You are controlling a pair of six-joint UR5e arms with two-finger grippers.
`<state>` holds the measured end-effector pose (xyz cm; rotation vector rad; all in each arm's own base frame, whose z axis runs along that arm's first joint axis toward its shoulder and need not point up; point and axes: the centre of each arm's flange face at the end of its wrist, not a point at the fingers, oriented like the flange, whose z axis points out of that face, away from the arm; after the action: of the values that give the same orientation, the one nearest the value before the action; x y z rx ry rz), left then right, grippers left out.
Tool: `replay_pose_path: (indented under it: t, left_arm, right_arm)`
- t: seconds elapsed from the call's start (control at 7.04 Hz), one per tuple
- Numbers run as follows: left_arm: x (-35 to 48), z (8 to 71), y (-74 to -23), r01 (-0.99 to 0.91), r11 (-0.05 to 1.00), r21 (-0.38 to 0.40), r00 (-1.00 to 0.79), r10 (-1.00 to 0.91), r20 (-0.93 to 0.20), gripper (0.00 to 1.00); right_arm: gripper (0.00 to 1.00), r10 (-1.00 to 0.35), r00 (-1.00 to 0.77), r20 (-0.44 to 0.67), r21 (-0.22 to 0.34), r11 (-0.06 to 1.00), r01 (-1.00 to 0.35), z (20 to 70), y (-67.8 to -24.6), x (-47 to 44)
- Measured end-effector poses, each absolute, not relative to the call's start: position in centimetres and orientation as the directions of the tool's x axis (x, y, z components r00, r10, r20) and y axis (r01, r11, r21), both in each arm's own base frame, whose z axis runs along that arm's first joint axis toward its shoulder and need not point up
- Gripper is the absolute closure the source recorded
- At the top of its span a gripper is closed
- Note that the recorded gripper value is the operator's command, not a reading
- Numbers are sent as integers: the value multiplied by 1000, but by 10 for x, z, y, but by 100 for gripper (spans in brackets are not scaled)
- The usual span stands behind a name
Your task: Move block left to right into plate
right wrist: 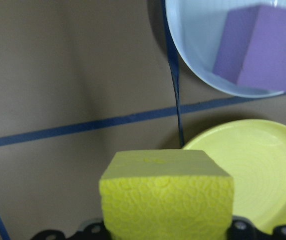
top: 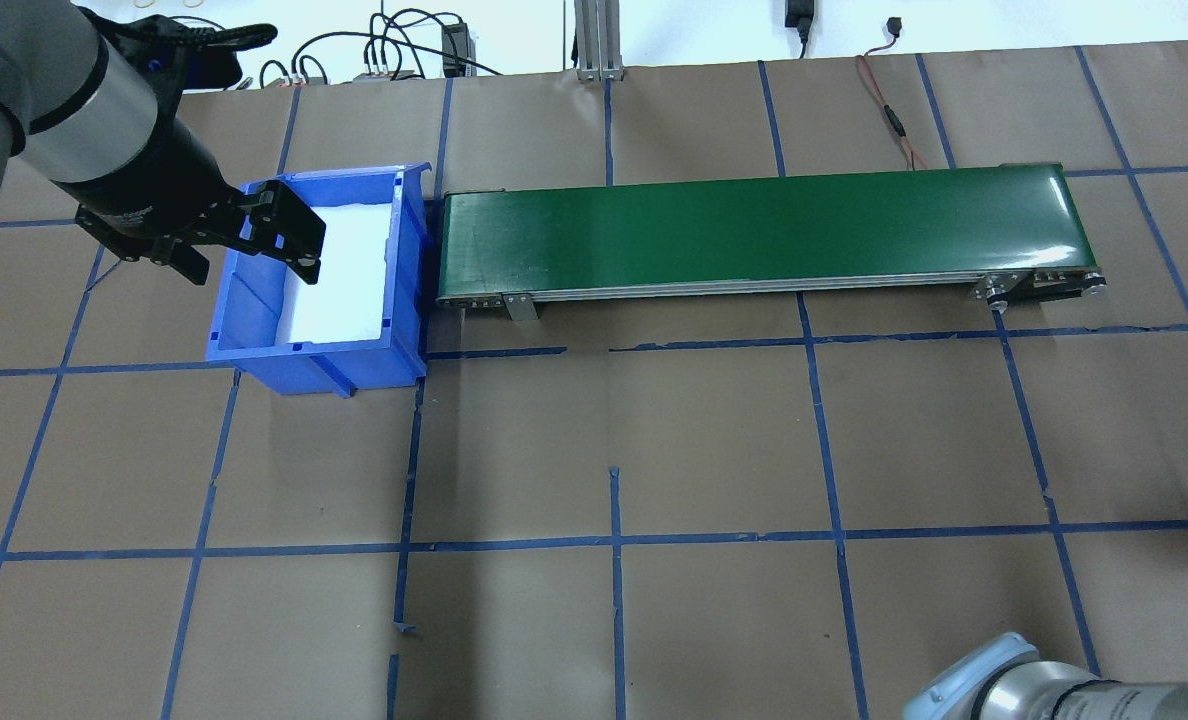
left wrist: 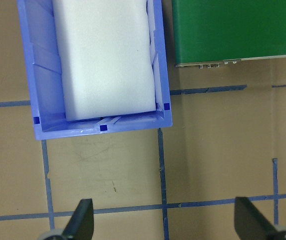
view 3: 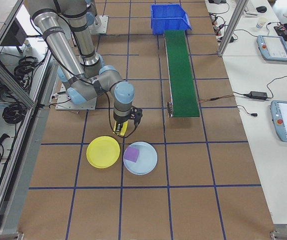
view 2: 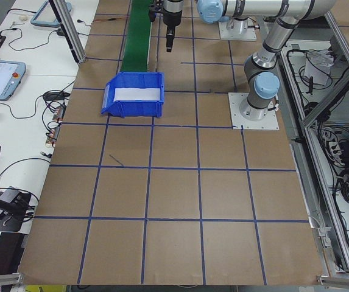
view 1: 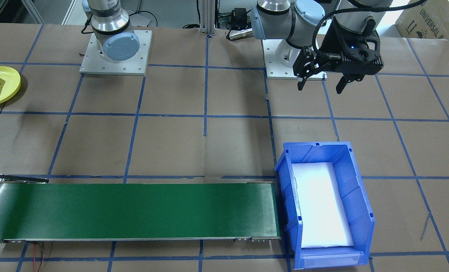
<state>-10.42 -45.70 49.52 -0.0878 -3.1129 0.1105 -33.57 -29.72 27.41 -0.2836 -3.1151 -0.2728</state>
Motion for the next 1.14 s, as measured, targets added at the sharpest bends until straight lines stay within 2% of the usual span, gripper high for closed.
replay_pose_path:
  t: [0.14, 0.28, 0.43, 0.85, 0.99, 1.14]
  left_arm:
    - [-104, 495, -457, 56, 996, -71, -998, 57, 23, 0]
    - [-104, 495, -457, 56, 996, -70, -998, 57, 23, 0]
    - [-104, 495, -457, 56, 996, -70, -998, 58, 23, 0]
    - [-105, 494, -457, 57, 996, -68, -998, 59, 23, 0]
    - [-105, 494, -457, 57, 996, -68, -998, 59, 23, 0]
    - [-105, 494, -457, 57, 996, -69, -998, 59, 23, 0]
  right_arm:
    - [64, 198, -980, -11, 182, 964, 193, 263, -270, -356]
    - [27, 212, -977, -27, 183, 962, 204, 248, -256, -371]
    - [0, 211, -977, -21, 172, 964, 205, 238, -252, -383]
    - [0, 205, -978, -19, 99, 974, 203, 243, -260, -394]
    - [0, 213, -977, 22, 67, 975, 214, 266, -281, -388]
    - [0, 201, -976, 88, 37, 978, 205, 303, -324, -361]
